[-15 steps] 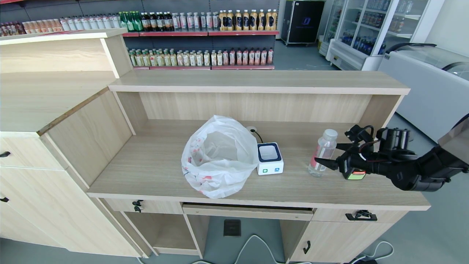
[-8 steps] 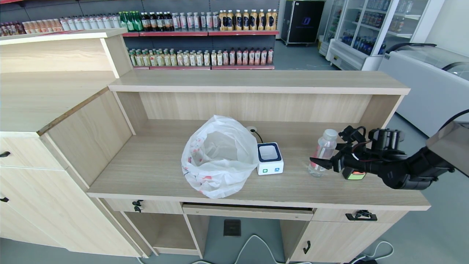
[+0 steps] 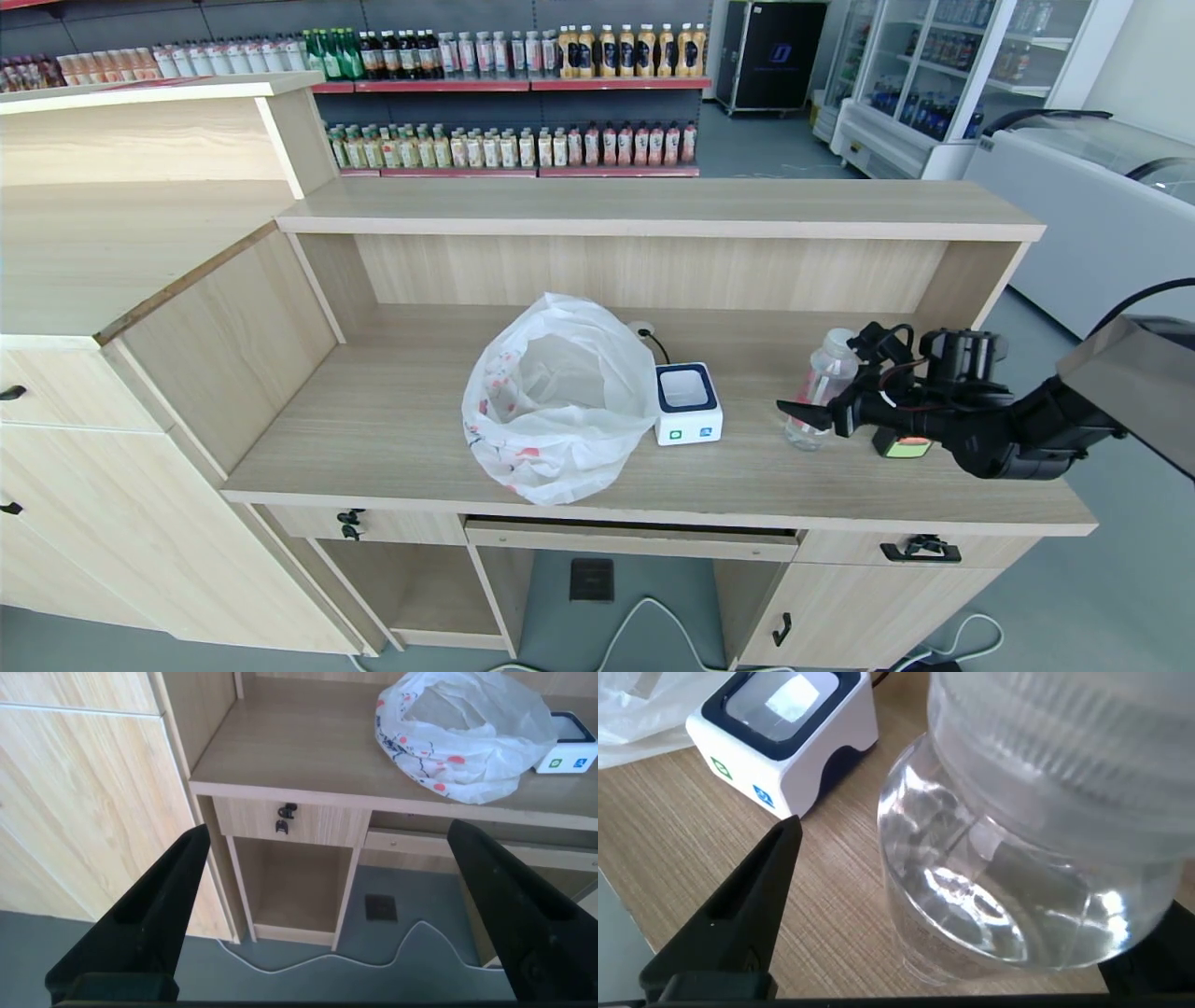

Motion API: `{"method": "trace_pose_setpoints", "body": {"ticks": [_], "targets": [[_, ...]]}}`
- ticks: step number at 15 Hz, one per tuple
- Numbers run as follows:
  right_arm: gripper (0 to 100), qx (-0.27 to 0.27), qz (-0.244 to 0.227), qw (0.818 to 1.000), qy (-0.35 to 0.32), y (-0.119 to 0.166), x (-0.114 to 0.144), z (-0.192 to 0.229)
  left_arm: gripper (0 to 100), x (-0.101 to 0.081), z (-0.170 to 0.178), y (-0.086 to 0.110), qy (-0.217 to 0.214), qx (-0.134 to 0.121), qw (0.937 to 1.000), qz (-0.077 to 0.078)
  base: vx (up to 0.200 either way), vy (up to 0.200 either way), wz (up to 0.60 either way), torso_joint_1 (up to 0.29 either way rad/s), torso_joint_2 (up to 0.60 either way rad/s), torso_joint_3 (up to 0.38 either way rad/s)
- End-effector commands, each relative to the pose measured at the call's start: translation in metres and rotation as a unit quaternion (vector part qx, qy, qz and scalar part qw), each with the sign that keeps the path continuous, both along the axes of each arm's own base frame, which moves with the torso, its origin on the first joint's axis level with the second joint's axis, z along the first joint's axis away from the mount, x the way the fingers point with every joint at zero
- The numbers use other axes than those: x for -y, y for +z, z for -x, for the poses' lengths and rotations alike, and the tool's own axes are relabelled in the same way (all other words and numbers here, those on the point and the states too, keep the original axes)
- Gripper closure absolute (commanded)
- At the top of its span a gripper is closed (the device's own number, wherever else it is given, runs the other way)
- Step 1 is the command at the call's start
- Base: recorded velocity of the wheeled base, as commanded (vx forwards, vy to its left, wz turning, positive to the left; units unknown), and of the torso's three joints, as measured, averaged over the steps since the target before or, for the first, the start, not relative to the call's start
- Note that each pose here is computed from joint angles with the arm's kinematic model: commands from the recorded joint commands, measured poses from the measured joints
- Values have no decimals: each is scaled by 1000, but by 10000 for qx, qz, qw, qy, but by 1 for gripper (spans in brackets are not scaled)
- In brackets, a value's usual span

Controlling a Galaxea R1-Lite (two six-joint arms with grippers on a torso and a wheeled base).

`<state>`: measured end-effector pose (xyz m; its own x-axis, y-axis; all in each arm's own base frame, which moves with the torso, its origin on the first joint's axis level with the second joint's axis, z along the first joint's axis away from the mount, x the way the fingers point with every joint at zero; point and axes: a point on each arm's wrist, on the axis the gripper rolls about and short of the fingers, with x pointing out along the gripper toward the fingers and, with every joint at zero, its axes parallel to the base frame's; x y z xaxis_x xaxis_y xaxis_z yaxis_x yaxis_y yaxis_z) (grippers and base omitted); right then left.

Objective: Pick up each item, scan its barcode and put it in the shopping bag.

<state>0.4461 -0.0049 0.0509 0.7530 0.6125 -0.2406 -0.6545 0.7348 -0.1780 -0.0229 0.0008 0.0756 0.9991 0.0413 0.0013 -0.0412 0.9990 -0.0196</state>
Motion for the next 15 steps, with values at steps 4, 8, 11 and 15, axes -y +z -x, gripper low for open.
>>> {"method": "trace_pose_setpoints", "body": {"ticks": [4,8,11,15], "targets": [[0,-69,-3,10000,52,-9,-4,-3,0,0,0,0,1,1,10000,2,0,0,0,0,0,0],[0,-69,-3,9999,82,-14,-6,-7,0,0,0,0,1,1,10000,2,0,0,0,0,0,0],[100,-69,-48,9998,162,-14,-10,-9,0,0,0,0,8,1,10000,2,0,0,0,0,0,0],[100,12,-81,9999,120,-12,-8,-10,0,0,0,0,8,1,10000,2,0,0,0,0,0,0]]}}
